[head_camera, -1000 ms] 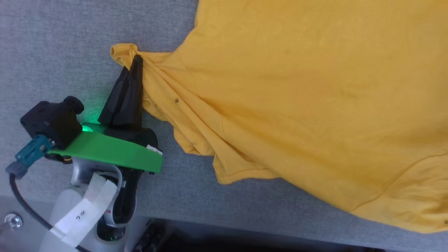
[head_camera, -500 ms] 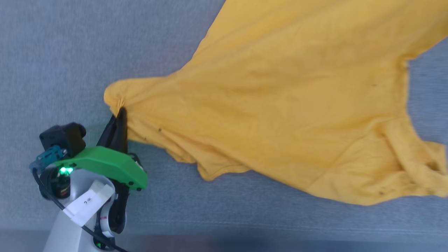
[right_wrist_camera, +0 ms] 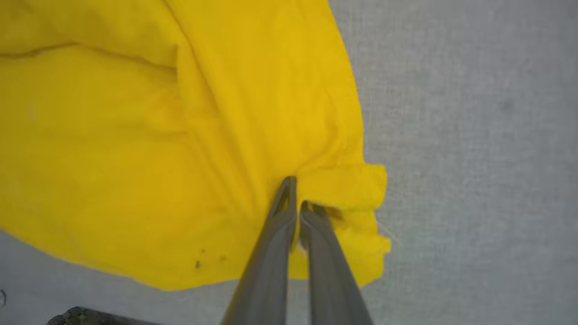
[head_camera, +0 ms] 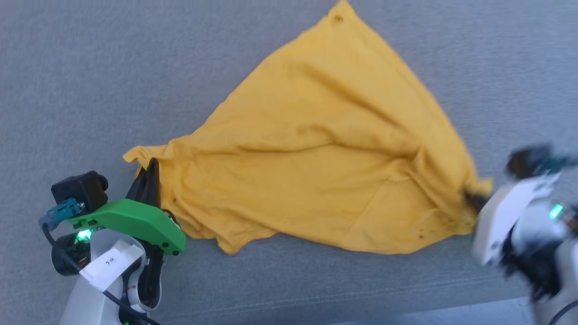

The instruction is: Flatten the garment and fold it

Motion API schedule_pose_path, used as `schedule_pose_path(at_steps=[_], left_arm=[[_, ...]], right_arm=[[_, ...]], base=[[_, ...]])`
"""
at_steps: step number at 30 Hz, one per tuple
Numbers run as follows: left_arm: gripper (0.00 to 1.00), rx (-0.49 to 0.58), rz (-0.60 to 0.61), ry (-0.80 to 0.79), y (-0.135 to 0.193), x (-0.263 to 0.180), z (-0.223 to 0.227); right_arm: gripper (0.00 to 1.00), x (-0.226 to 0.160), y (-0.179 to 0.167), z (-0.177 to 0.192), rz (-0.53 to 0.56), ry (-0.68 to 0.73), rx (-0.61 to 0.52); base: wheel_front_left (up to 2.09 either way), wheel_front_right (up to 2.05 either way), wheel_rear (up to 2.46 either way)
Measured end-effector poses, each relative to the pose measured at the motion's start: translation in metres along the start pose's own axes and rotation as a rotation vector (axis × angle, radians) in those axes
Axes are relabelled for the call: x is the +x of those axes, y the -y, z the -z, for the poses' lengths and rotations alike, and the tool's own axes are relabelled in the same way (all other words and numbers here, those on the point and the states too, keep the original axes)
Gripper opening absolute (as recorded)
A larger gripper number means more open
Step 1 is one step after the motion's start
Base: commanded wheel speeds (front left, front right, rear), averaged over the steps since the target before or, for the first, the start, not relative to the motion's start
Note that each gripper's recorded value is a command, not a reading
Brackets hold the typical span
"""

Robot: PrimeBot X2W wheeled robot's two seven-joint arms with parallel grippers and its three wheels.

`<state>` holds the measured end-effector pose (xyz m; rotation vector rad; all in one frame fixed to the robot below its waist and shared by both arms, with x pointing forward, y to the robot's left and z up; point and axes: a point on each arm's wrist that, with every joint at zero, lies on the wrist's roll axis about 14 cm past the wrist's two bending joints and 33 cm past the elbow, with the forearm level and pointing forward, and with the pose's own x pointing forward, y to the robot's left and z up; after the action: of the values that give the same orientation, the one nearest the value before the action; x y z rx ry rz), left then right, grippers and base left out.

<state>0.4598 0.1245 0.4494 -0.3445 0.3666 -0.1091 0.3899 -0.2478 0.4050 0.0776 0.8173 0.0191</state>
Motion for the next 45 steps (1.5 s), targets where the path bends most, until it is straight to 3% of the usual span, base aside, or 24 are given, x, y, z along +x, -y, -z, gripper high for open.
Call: schedule_pose_path(at_steps=[3, 7, 8, 9, 19, 24, 28, 36, 42, 43, 45], left_arm=[[0.0, -0.001, 0.021, 0.003, 0.009, -0.001, -0.003], [0.0, -0.003, 0.032, 0.0, 0.014, -0.003, -0.003], [0.0, -0.004, 0.033, -0.001, 0.015, -0.004, -0.003], [0.0, -0.004, 0.035, -0.003, 0.016, -0.004, -0.002], [0.0, -0.003, 0.04, 0.002, 0.02, -0.006, -0.003], [0.0, -0.004, 0.05, -0.017, 0.021, 0.0, 0.004], [0.0, -0.002, 0.064, -0.007, 0.024, 0.009, 0.001], [0.0, -0.02, 0.04, 0.034, 0.01, 0.019, -0.004], [0.0, -0.021, -0.032, 0.044, -0.015, 0.015, 0.0], [0.0, -0.022, -0.065, 0.035, -0.026, 0.014, 0.005], [0.0, -0.022, -0.091, 0.02, -0.035, 0.014, 0.012]], right_arm=[[0.0, -0.005, -0.017, 0.052, -0.039, -0.097, 0.076], [0.01, -0.01, -0.032, 0.067, -0.079, -0.076, 0.19], [0.44, -0.011, -0.032, 0.06, -0.083, -0.035, 0.219], [1.0, -0.013, -0.03, 0.052, -0.08, 0.015, 0.241], [1.0, -0.076, 0.008, -0.089, -0.041, 0.718, 0.35], [1.0, -0.068, 0.009, -0.129, -0.048, 0.809, 0.323], [1.0, -0.037, 0.009, -0.165, -0.045, 0.769, 0.242], [1.0, 0.057, -0.018, -0.206, -0.067, 0.462, 0.02], [1.0, 0.125, -0.045, -0.184, -0.049, 0.132, -0.192], [1.0, 0.145, -0.053, -0.168, -0.042, 0.016, -0.24], [1.0, 0.16, -0.059, -0.157, -0.037, -0.051, -0.276]], base=[[0.0, 0.0, 0.0], [0.0, 0.0, 0.0], [0.0, 0.0, 0.0], [0.0, 0.0, 0.0], [0.0, 0.0, 0.0], [0.0, 0.0, 0.0], [0.0, 0.0, 0.0], [0.0, 0.0, 0.0], [0.0, 0.0, 0.0], [0.0, 0.0, 0.0], [0.0, 0.0, 0.0]])
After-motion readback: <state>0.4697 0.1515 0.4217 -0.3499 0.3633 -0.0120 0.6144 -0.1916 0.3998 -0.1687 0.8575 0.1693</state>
